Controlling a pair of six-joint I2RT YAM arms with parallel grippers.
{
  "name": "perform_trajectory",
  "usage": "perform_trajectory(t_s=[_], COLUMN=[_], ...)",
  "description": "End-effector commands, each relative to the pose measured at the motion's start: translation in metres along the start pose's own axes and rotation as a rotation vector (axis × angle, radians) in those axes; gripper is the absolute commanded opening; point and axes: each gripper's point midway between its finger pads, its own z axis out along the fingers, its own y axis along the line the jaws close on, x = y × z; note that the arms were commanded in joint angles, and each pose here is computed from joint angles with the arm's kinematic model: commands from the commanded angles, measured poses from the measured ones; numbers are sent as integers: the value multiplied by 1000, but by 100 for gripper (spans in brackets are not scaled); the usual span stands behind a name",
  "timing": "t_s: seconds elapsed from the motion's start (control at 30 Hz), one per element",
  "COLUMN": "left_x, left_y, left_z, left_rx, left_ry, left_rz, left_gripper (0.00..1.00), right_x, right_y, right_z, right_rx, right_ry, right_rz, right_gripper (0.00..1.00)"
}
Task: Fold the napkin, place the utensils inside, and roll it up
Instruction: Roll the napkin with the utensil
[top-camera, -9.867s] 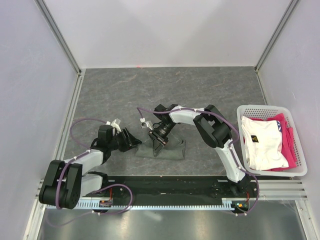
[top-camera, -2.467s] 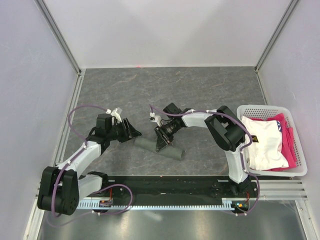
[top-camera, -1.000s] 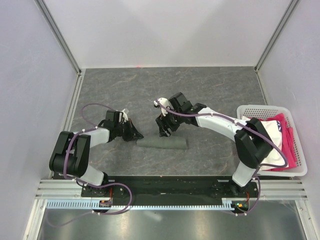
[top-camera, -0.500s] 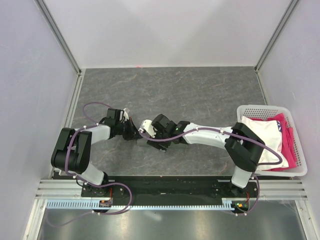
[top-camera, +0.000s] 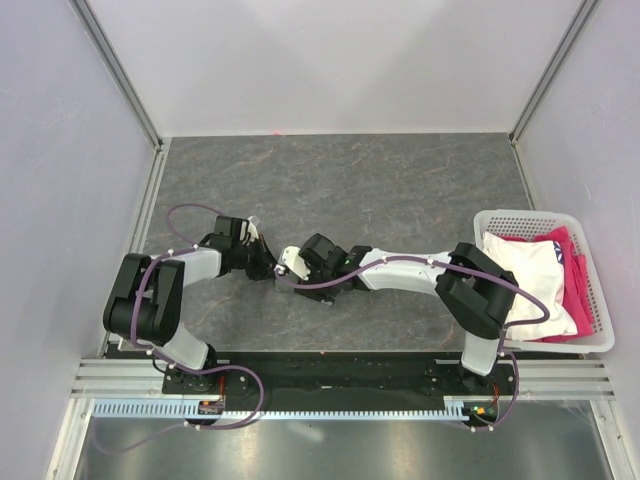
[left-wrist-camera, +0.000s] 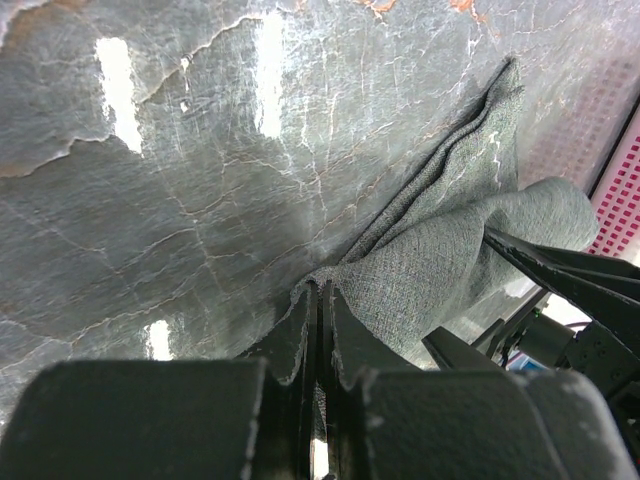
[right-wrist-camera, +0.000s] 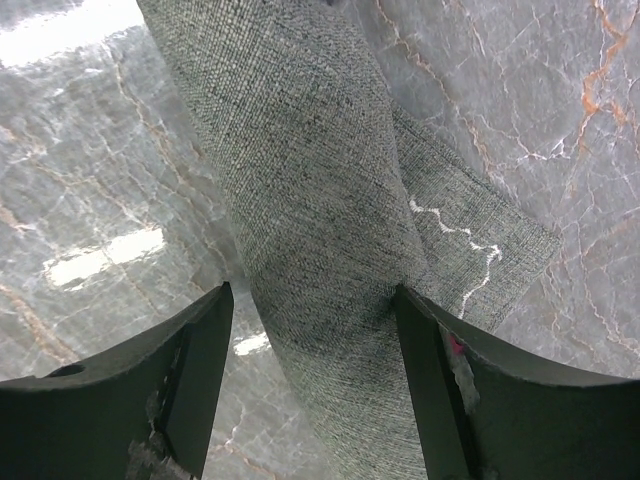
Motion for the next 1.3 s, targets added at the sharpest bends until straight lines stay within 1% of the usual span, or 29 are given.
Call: perform_trajectory(t_s=[0.0, 0.13, 0.23, 0.3, 0.47, 0.6, 0.73, 0.83, 1.0, 1.13, 1.27], left_x=[-2, -2, -2, -1, -1, -1, -2, -2, -2, -5, -6], left_y=[-6, -6, -5, -4, -4, -4, -7, -7, -8, -10, -11], left_z=[2, 2, 2, 2, 1, 0, 0, -1, -2, -3, -4], left_rx=[13, 10, 3, 0, -3, -4, 1, 1, 2, 4, 0], left_ry=[14, 16, 15, 18, 17, 18, 16, 16, 13, 5, -2], left_rz=[35, 35, 33, 31, 33, 34, 38, 38, 40, 43, 47], left_gripper=[2, 2, 2, 2, 2, 2, 2, 2, 2, 2, 2], right_x=[3, -10, -18, -18, -15, -12, 3, 12, 24, 31, 39], right_y=[-8, -9, -10, -9, -22, -25, -29, -30, -27, -17, -7], right_z=[4, -5, -13, -16, -22, -33, -29, -25, -20, -19, -18], right_rx=[47, 38, 37, 40, 116, 132, 142, 117, 28, -64, -113], right_ry=[12, -28, -35, -25, 4, 1, 41, 54, 72, 83, 105], right_rz=[-23, -33, -41, -46, -48, -36, -23, 4, 58, 96, 128], right_gripper=[74, 74, 75, 75, 76, 84, 85, 86, 86, 85, 82])
